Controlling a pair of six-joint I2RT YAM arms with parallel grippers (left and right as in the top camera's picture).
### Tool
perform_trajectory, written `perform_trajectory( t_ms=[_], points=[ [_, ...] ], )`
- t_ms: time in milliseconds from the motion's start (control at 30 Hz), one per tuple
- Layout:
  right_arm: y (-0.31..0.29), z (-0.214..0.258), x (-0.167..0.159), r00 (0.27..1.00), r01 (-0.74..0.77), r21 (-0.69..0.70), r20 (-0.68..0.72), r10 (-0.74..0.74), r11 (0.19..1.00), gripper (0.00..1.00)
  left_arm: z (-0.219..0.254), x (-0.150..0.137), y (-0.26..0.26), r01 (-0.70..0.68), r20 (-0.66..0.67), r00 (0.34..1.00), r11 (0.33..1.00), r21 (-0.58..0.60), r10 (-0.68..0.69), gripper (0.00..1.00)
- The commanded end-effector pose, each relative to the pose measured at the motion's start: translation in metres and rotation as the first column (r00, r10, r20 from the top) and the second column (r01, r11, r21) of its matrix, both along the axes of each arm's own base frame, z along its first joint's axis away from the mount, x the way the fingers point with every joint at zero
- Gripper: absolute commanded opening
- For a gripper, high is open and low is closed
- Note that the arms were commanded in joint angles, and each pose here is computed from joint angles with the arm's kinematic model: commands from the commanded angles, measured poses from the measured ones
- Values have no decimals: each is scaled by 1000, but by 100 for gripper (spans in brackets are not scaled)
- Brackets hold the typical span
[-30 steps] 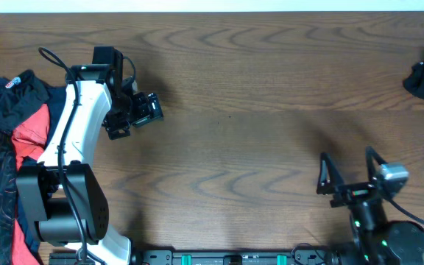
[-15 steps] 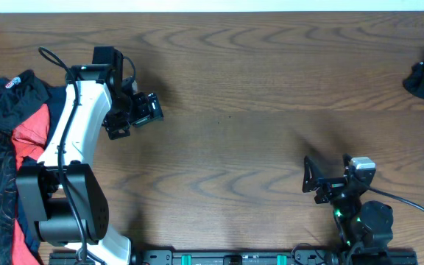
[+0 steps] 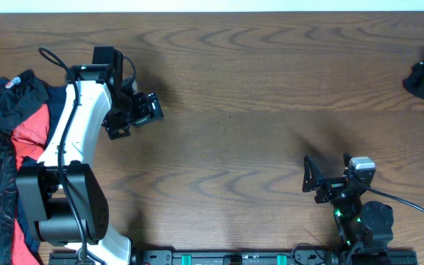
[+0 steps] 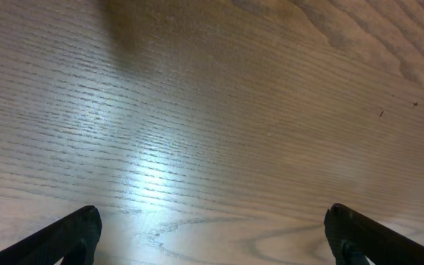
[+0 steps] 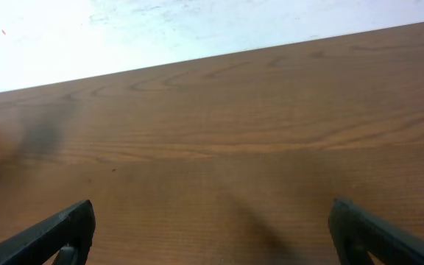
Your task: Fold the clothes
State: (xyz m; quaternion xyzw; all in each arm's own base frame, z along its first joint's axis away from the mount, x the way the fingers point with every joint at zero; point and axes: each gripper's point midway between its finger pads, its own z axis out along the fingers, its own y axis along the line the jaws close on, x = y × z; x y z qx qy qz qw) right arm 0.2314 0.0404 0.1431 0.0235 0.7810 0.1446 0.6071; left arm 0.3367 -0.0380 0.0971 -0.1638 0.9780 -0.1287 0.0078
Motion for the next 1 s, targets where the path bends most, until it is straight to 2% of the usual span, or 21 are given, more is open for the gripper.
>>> perform_trajectory(
  t_ms=[0, 700, 767, 867, 967],
  points=[
    [4, 0, -1, 1000, -22, -16, 11, 23, 1000, 99, 1, 1, 1, 14, 2, 1000, 1000, 7, -14, 98],
    [5, 0, -1, 1000, -23, -16, 11, 23, 1000, 99, 1, 1, 1, 14, 2, 1000, 1000, 7, -14, 98],
    [5, 0, -1, 1000, -23, -16, 11, 23, 1000, 99, 0, 2, 6, 14, 7, 1000, 999, 38, -14, 98],
    [5, 0, -1, 1000, -23, -16, 11, 23, 1000, 99, 2, 13, 13, 9, 60, 998, 997, 80, -13, 98],
    [4, 0, -1, 1000, -22, -16, 11, 23, 1000, 99, 22, 37, 14, -5, 203, 979, 996, 89, -14, 98]
  ],
)
